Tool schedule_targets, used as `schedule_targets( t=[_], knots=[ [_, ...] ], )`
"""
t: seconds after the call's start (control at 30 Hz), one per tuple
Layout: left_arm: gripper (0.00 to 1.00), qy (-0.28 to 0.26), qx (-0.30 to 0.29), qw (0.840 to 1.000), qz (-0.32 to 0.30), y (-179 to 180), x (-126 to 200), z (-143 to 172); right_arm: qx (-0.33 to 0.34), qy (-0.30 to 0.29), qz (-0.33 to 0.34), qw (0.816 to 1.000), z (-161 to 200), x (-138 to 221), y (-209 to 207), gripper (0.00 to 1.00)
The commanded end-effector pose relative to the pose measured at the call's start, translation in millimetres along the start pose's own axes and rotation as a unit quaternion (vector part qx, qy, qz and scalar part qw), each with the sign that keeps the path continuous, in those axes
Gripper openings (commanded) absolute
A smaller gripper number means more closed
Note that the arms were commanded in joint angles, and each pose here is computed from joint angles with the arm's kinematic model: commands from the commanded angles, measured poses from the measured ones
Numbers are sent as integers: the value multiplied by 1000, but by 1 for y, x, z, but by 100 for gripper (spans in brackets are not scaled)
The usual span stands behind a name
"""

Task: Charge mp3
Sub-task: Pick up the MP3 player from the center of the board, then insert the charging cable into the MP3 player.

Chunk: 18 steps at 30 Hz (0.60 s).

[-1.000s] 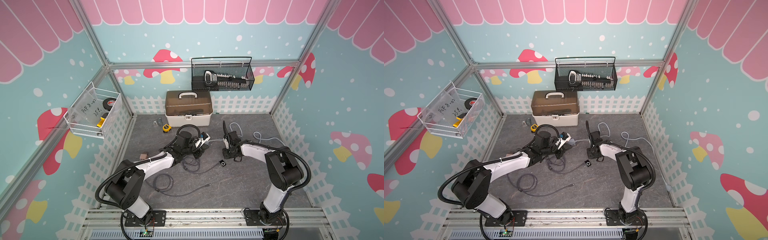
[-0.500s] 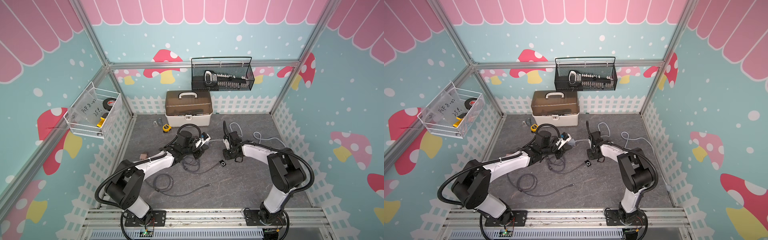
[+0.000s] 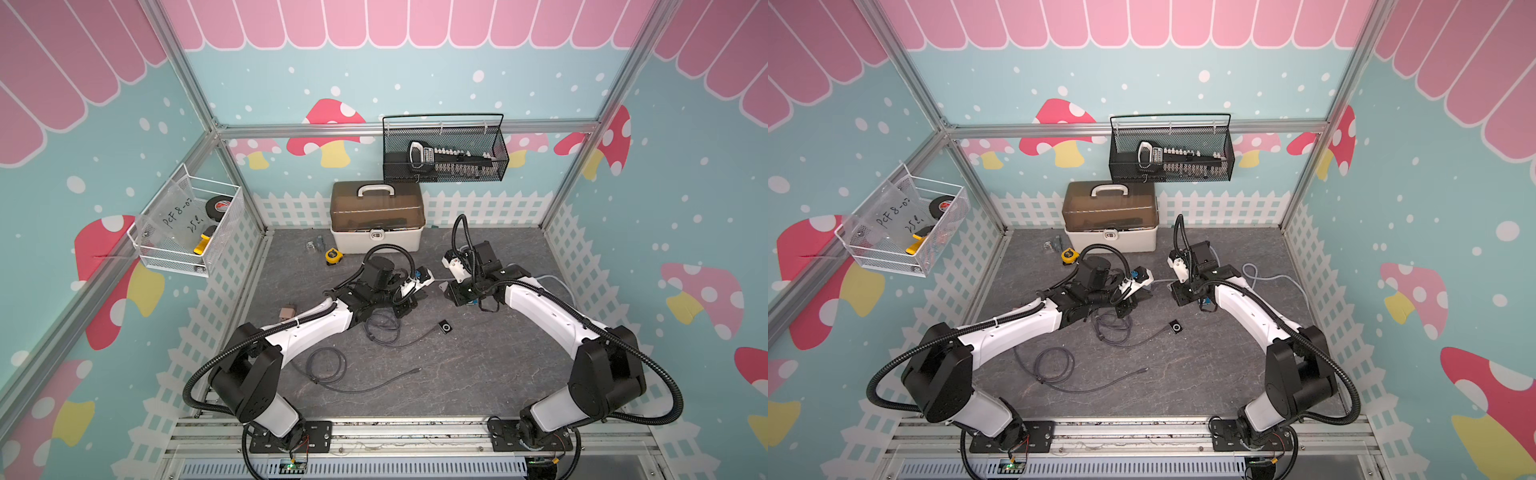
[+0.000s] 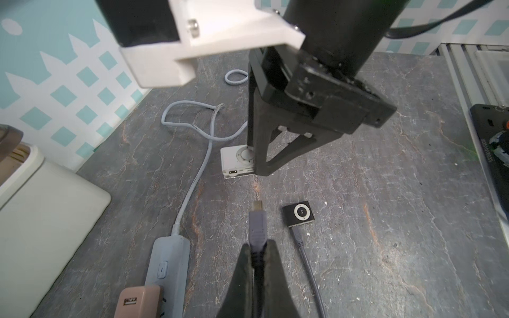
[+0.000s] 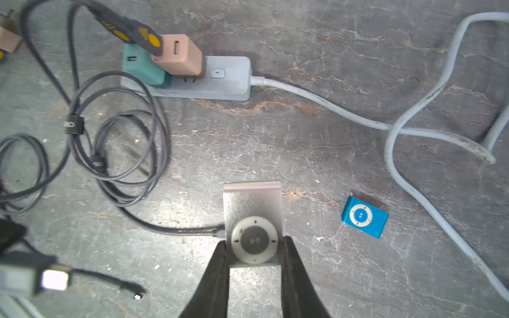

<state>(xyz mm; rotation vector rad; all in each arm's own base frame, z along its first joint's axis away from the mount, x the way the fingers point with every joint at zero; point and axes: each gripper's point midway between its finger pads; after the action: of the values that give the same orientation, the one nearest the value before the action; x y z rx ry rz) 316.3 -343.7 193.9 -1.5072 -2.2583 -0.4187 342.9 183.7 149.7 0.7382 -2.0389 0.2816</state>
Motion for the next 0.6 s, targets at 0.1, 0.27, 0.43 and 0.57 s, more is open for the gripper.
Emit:
schedule_targets(
  t=[0.1,0.27,0.43,0.57],
  knots=[
    [0,3,-38,999,-23,-2,1,-19,12,-13,-34,999,-8,22,17,16],
    [0,13,-39,998,-41,2,-5,-13,6,-13,-36,999,-8,24,18,16],
    [0,4,-37,997,-61,8,-8,-12,3,-17,-39,999,-11,28,20,16],
    [0,6,-28,998,-59,10,-15,-11,4,-23,-38,999,-14,31,19,16]
  ],
)
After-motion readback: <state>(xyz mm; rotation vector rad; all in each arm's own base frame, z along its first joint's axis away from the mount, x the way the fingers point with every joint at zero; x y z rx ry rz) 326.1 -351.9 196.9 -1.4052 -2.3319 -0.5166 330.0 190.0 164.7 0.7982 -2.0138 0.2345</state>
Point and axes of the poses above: each gripper's point midway between its finger pads, its own x axis back along the fingers, its own y axis along the line the jaws close on, z = x × y, and after that the axes turned 7 degrees about x, right-handed
